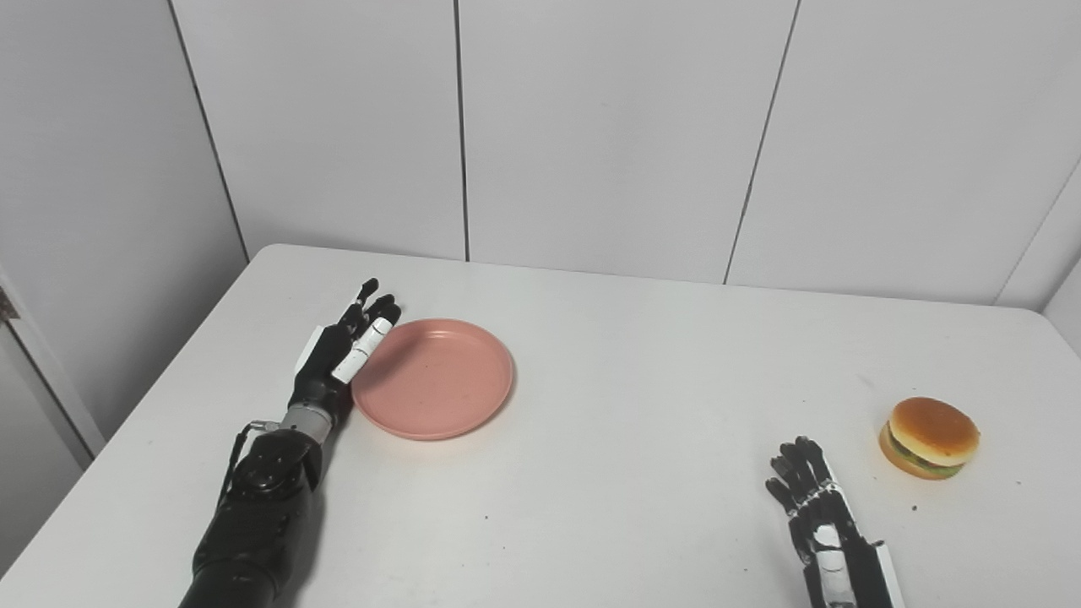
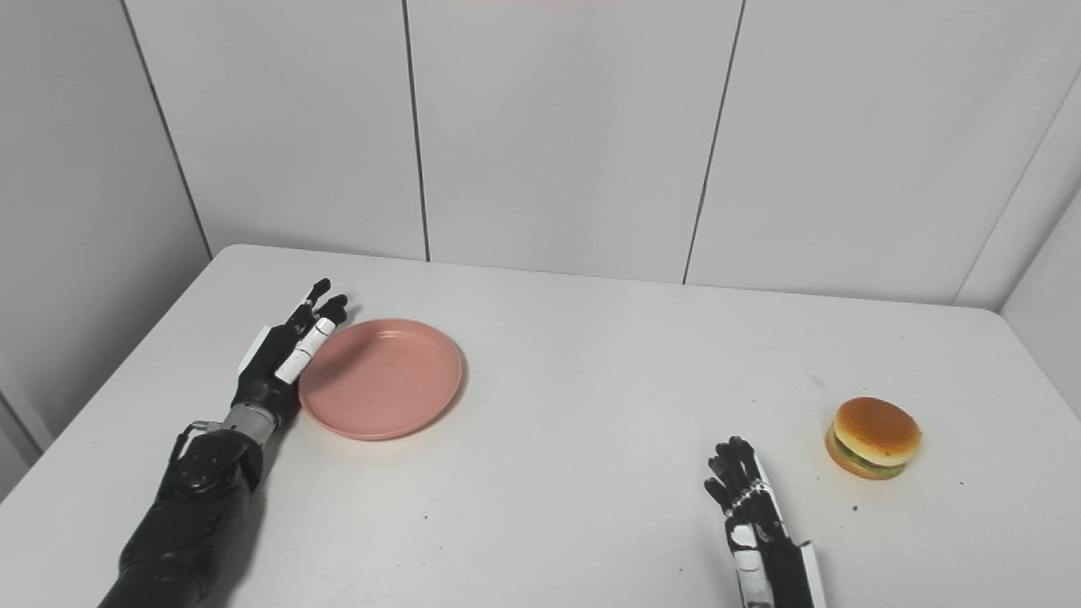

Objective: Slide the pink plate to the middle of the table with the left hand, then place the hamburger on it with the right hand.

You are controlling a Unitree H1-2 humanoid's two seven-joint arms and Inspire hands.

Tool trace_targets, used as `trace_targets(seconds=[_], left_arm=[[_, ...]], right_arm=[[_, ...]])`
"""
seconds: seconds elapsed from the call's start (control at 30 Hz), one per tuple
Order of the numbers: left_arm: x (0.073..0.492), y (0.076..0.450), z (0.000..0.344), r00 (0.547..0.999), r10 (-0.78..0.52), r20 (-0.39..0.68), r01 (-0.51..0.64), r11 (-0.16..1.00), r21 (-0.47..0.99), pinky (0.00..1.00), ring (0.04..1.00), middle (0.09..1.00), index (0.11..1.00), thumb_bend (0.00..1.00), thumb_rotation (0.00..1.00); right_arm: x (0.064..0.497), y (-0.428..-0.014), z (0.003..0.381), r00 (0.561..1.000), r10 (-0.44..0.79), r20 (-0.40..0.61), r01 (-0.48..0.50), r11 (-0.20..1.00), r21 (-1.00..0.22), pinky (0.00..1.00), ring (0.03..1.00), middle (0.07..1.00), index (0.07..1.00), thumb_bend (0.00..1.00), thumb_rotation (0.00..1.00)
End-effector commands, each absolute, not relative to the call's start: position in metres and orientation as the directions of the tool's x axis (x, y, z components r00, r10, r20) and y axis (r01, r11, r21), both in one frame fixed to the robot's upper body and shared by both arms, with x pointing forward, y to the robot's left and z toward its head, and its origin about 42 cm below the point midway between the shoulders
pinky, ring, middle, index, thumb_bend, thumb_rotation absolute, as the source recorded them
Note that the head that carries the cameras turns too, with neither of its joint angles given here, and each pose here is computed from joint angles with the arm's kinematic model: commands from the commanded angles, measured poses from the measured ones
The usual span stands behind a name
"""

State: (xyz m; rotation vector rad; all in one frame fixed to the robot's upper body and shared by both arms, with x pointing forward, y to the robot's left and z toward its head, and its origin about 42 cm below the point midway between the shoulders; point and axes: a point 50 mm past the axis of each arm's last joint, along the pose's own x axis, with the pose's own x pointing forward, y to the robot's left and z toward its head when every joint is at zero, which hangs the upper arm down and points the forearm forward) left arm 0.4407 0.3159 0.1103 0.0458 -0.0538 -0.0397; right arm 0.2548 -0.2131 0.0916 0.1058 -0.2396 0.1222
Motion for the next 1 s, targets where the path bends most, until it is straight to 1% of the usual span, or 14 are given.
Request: trace_targets(seconds=[0.0,0.1,0.17,0.23,0.33,0.43,0.6,0.67,0.73,0.97], left_arm=[[0.446,0.297,0.116,0.994,-0.085,0.068,0.082,0.996,0.036,0.80,0.914,0.932,0.956,0.86,0.69],[0.445,0.290,0.115,0.994,-0.096,0.054,0.095,0.995,0.009,0.80,0.912,0.934,0.954,0.86,0.69],[0.444,0.284,0.115,0.993,-0.107,0.046,0.107,0.994,0.000,0.81,0.907,0.922,0.952,0.89,0.69],[0.443,0.279,0.114,0.991,-0.126,0.039,0.126,0.992,-0.012,0.80,0.906,0.921,0.956,0.89,0.71],[0.442,0.271,0.114,0.989,-0.143,0.027,0.145,0.988,-0.061,0.86,0.936,0.942,0.971,0.88,0.71],[0.439,0.264,0.112,0.990,-0.144,0.009,0.144,0.986,-0.086,0.86,0.940,0.941,0.972,0.92,0.74],[0.436,0.250,0.110,0.985,-0.174,-0.024,0.172,0.983,-0.062,0.82,0.942,0.947,0.969,0.89,0.74],[0.436,0.245,0.110,0.983,-0.182,-0.028,0.180,0.982,-0.062,0.82,0.942,0.947,0.965,0.88,0.73],[0.435,0.239,0.111,0.981,-0.190,-0.031,0.188,0.980,-0.062,0.83,0.938,0.941,0.955,0.90,0.71],[0.435,0.227,0.111,0.975,-0.219,-0.021,0.218,0.975,-0.045,0.84,0.948,0.951,0.968,0.88,0.72]], right_arm=[[0.250,-0.210,0.076,0.984,0.128,0.128,-0.141,0.985,0.098,0.92,0.926,0.927,0.930,0.77,0.88],[0.250,-0.209,0.076,0.984,0.129,0.124,-0.142,0.985,0.100,0.92,0.926,0.927,0.929,0.78,0.88],[0.250,-0.209,0.076,0.984,0.130,0.123,-0.143,0.985,0.101,0.92,0.929,0.929,0.929,0.78,0.88],[0.250,-0.208,0.077,0.983,0.131,0.126,-0.144,0.984,0.100,0.91,0.925,0.927,0.928,0.77,0.88],[0.250,-0.208,0.077,0.983,0.132,0.127,-0.145,0.984,0.100,0.91,0.922,0.924,0.925,0.78,0.88],[0.250,-0.208,0.077,0.983,0.134,0.129,-0.147,0.984,0.099,0.91,0.922,0.924,0.923,0.77,0.88],[0.249,-0.208,0.078,0.983,0.133,0.129,-0.147,0.984,0.101,0.90,0.922,0.925,0.922,0.77,0.88],[0.249,-0.207,0.078,0.983,0.133,0.129,-0.146,0.984,0.100,0.90,0.922,0.925,0.922,0.77,0.89],[0.249,-0.207,0.078,0.983,0.132,0.129,-0.145,0.985,0.098,0.90,0.920,0.922,0.919,0.77,0.89],[0.249,-0.204,0.079,0.982,0.134,0.130,-0.148,0.984,0.099,0.90,0.923,0.926,0.924,0.77,0.89]])
